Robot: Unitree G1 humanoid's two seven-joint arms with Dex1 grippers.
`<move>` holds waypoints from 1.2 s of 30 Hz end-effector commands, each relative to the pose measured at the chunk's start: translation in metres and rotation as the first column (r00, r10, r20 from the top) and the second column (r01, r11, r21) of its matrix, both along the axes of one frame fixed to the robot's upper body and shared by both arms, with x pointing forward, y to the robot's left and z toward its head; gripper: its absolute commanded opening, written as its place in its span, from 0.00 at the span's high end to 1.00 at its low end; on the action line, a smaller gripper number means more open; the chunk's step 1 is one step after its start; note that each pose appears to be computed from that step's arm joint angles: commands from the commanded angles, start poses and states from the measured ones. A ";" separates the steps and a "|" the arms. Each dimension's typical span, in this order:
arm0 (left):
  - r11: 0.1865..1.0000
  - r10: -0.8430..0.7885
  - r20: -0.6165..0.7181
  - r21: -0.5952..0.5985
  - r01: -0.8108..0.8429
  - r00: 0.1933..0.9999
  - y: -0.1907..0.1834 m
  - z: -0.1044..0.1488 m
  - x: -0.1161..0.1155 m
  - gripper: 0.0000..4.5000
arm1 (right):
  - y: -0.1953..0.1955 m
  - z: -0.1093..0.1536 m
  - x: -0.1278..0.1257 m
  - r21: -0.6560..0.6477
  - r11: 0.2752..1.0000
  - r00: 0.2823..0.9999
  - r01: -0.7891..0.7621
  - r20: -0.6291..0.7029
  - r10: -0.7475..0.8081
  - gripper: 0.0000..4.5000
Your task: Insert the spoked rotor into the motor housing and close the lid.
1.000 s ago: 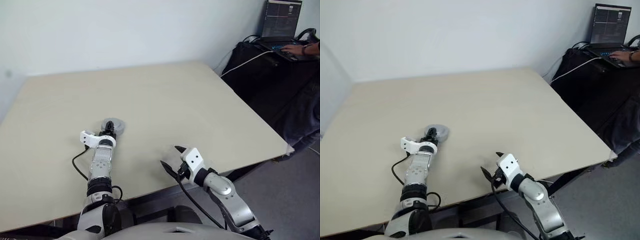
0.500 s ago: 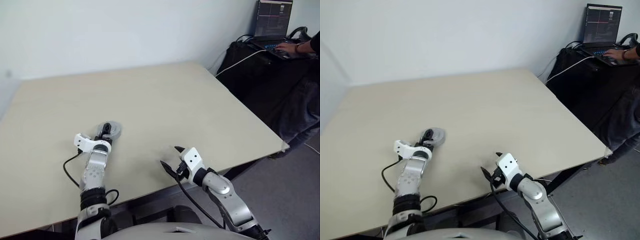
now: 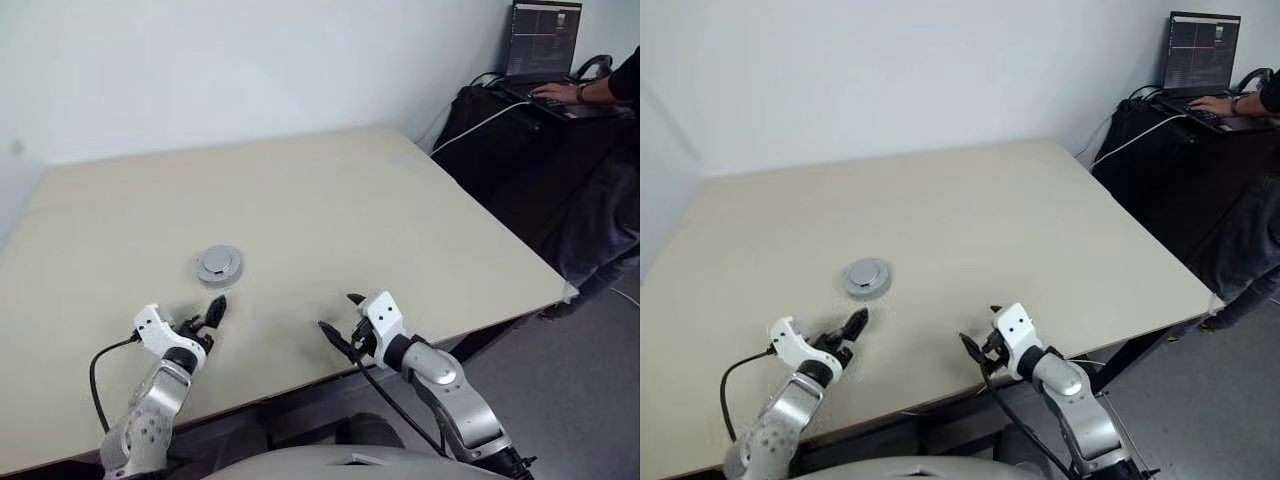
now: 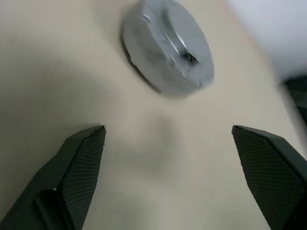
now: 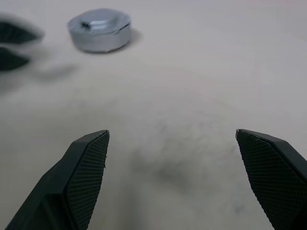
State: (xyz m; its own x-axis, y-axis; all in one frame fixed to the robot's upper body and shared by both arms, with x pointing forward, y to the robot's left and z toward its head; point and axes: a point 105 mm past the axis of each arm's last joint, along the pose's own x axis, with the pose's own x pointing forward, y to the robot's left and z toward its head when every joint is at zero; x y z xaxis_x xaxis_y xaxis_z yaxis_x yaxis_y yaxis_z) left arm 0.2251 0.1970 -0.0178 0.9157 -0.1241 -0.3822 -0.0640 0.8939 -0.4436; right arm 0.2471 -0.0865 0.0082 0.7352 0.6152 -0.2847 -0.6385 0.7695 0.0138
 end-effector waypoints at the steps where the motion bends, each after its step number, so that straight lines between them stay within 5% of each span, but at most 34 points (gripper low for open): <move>1: 0.981 -0.119 0.171 0.175 0.089 0.978 -0.016 0.024 0.005 0.01 | -0.010 0.011 0.010 0.025 0.998 0.997 0.060 0.044 -0.061 0.00; 8: 0.855 -0.167 0.335 0.518 -0.033 0.927 -0.030 0.036 0.008 0.01 | -0.027 0.016 0.012 -0.011 0.976 0.961 0.219 0.177 -0.214 0.00; 21: 0.830 -0.041 0.439 0.515 -0.214 0.897 -0.029 0.037 0.004 0.01 | -0.053 0.009 0.010 0.037 0.887 0.859 0.459 0.234 -0.455 0.00; 36: 0.848 -0.078 0.455 0.498 -0.181 0.887 -0.050 0.052 0.006 0.01 | -0.058 0.005 0.012 0.039 0.859 0.830 0.510 0.242 -0.503 0.00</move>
State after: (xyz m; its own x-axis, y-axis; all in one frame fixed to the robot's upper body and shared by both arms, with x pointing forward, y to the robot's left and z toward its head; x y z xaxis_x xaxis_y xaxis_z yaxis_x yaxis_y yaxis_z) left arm 0.2261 0.1511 0.0170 0.9994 0.0337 0.0088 -0.0344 0.9957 0.0864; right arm 0.2542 -0.1434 0.0019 0.9812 0.1443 -0.1284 -0.1578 0.9822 -0.1015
